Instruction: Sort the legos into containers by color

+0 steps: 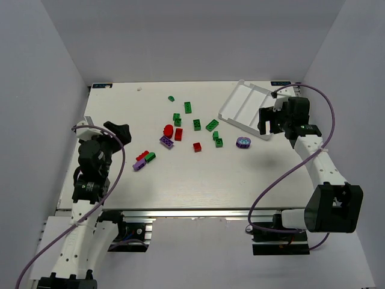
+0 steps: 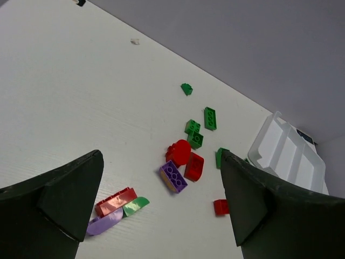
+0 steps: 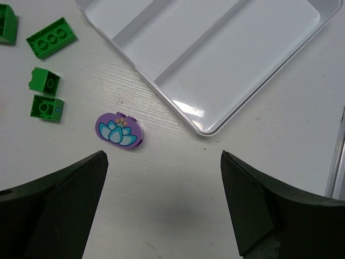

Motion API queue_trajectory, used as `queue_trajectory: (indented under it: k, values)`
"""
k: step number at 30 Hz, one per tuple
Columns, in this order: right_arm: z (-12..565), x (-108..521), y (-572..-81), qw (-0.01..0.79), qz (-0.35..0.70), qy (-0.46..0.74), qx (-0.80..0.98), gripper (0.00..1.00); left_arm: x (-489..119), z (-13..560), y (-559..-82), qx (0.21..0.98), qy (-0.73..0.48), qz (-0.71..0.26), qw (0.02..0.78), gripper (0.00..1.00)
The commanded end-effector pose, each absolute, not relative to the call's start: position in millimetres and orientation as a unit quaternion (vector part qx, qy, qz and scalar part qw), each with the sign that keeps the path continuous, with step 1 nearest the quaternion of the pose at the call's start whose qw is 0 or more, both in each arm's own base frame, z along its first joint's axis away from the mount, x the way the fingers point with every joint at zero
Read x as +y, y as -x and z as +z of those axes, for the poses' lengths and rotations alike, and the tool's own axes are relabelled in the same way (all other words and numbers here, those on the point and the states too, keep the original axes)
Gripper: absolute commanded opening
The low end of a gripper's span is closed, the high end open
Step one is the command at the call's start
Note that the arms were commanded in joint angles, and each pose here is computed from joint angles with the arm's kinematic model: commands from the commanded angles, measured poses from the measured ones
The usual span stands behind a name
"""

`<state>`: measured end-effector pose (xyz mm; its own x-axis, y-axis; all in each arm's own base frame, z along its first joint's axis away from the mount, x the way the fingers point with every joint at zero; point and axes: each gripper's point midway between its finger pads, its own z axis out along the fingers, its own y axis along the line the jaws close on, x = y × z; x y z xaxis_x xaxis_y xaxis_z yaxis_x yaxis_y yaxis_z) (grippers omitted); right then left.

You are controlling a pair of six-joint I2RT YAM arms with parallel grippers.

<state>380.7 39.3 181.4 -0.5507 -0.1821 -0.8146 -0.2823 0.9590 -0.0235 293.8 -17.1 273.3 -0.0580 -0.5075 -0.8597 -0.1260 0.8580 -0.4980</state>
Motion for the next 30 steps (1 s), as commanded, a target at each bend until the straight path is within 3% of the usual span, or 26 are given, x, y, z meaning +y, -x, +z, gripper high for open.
queue_trajectory:
  k: [1,7,9,11,12,13,14,16,17,18,19,20,22,23,26,30]
  values:
    - [211,54,-382,0.485,0.082,0.186,0.851,0.89,-28,275,-282,0.714,0.212,-0.179,0.643,0.98]
    - [221,120,-326,0.484,0.206,0.430,0.734,0.89,-26,276,-271,0.707,0.218,-0.182,0.648,0.98]
    - [210,127,-316,0.472,0.198,0.482,0.711,0.89,-27,277,-270,0.708,0.217,-0.183,0.647,0.97]
    - [203,141,-304,0.456,0.212,0.519,0.691,0.89,-28,279,-271,0.709,0.213,-0.184,0.646,0.86]
    - [197,142,-294,0.442,0.220,0.539,0.682,0.89,-30,280,-271,0.711,0.209,-0.188,0.645,0.78]
    - [197,149,-290,0.442,0.243,0.539,0.675,0.90,-31,282,-272,0.711,0.208,-0.189,0.645,0.46]
    - [198,152,-287,0.440,0.255,0.539,0.671,0.89,-31,280,-273,0.714,0.211,-0.190,0.640,0.29]
    - [199,161,-277,0.439,0.285,0.557,0.645,0.83,-34,280,-274,0.715,0.211,-0.197,0.636,0.10]
    - [195,165,-277,0.437,0.290,0.560,0.641,0.76,-37,278,-275,0.718,0.208,-0.205,0.632,0.10]
    - [195,167,-278,0.436,0.291,0.563,0.639,0.72,-39,278,-277,0.718,0.206,-0.209,0.631,0.25]
    - [190,168,-278,0.429,0.293,0.564,0.642,0.68,-41,278,-277,0.719,0.204,-0.214,0.629,0.25]
    - [187,169,-279,0.422,0.292,0.565,0.646,0.64,-44,277,-278,0.718,0.203,-0.221,0.628,0.57]
    - [181,172,-283,0.402,0.294,0.562,0.660,0.59,-48,276,-281,0.718,0.206,-0.234,0.623,0.87]
    - [179,172,-285,0.396,0.294,0.559,0.667,0.59,-52,275,-282,0.719,0.201,-0.244,0.619,0.91]
    - [171,175,-289,0.369,0.288,0.558,0.685,0.86,-57,271,-285,0.722,0.200,-0.257,0.610,0.98]
    - [162,176,-292,0.350,0.276,0.570,0.690,0.89,-61,268,-289,0.721,0.200,-0.270,0.607,0.98]
